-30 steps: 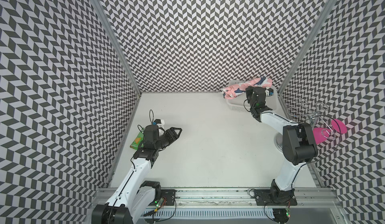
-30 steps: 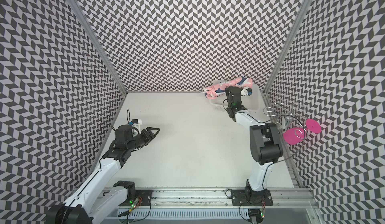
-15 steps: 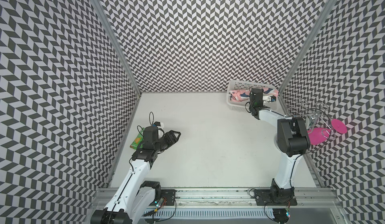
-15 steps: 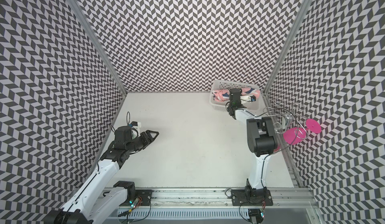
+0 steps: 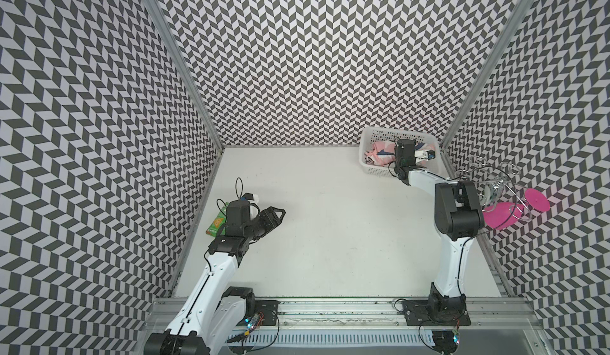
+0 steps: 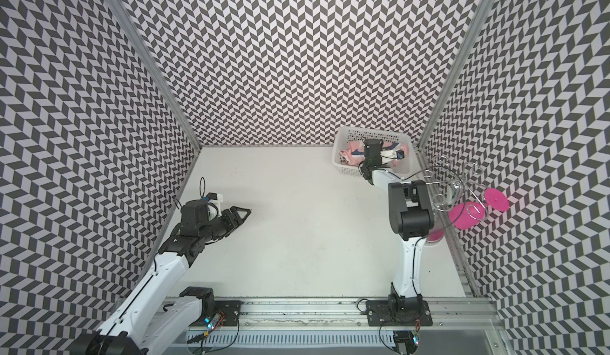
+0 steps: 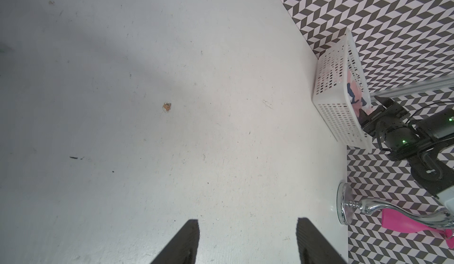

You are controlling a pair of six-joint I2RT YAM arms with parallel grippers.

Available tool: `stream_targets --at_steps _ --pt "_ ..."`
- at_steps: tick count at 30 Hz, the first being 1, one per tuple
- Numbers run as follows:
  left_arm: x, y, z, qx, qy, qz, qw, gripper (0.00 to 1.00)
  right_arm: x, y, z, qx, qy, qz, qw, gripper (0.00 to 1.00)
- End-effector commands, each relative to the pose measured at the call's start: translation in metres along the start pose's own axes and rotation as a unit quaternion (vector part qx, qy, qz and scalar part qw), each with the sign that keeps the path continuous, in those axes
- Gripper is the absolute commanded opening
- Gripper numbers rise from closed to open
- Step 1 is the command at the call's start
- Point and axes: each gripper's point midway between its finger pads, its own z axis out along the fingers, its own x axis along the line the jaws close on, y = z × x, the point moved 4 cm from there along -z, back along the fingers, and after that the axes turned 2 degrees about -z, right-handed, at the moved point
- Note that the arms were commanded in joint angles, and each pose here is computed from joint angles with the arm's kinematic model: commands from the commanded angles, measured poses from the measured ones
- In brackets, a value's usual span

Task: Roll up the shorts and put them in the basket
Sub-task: Place the shorts in the bin.

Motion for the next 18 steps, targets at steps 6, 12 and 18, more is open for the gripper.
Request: stream_targets --at_steps 6,12,18 --pt "-0.019 0.022 -0.01 -0.042 -0.019 0.02 0.999 0.68 0.077 0.024 -0.047 0.009 0.096 -0.049 0.994 0.63" --pt "-0.025 0.049 -0.021 -0.102 0.019 0.047 0.994 0.99 0.114 0.003 -0.093 0.074 0.175 -0.141 0.972 0.68" --pt "-0.026 0.087 -0.021 -0.172 0.077 0.076 0.979 0.99 0.11 -0.034 -0.144 0.109 0.209 -0.342 0.91 1.0"
